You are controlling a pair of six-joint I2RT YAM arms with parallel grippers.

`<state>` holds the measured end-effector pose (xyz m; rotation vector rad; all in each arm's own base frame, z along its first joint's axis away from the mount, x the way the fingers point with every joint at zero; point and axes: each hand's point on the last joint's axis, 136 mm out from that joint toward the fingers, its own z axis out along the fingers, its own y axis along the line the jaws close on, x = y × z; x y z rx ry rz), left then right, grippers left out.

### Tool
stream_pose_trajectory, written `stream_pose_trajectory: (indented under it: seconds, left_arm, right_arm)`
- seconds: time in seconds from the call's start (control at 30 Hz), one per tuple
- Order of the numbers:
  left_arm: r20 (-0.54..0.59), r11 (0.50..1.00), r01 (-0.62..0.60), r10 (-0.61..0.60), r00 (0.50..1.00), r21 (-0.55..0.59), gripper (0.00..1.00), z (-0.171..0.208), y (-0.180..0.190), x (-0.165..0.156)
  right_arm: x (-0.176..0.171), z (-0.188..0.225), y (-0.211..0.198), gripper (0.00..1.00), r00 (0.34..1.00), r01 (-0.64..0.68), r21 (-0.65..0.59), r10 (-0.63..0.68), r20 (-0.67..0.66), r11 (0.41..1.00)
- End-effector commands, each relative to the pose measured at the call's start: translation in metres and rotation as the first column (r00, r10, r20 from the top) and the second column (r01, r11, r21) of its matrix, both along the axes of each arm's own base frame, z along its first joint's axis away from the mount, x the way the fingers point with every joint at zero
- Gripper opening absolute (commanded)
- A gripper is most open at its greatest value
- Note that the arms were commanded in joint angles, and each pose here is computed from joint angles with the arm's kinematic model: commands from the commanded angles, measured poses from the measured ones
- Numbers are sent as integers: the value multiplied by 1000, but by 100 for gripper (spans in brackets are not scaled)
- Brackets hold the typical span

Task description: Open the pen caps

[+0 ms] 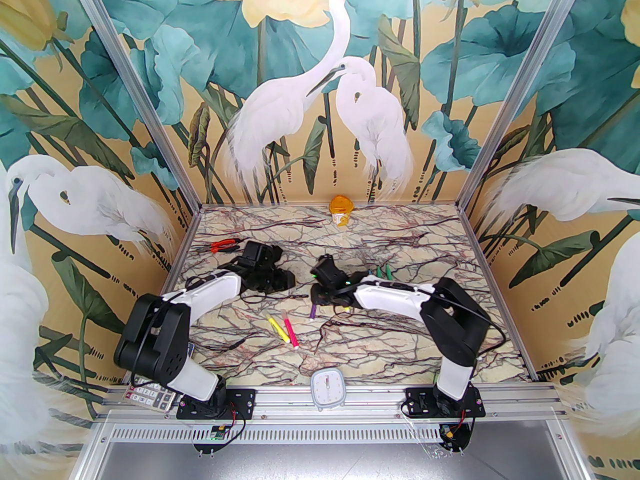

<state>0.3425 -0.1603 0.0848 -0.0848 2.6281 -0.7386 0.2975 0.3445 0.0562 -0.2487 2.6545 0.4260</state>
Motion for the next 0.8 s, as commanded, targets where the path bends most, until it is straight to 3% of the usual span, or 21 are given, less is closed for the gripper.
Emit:
stream_pose_trajectory:
  seconds: [0.0,0.17,0.43,0.77]
  left_arm:
    - [96,990,-125,119,988,64,47,22,28,22]
    - [130,982,-167,155,979,83,53,28,45,28]
    - [149,986,-158,150,977,44,61,29,43,33]
    - [168,989,-143,133,977,47,66,32,44,31]
  right_arm:
    - [-9,-18,-5,41,998,4,-103,-10,-62,995]
    - [-11,-27,-3,41,995,15,-148,-30,-96,989]
    - [-14,-42,3,38,989,-26,-234,-8,-145,972]
    - [-21,-46,-7,26,983,-87,-303,33,-178,949]
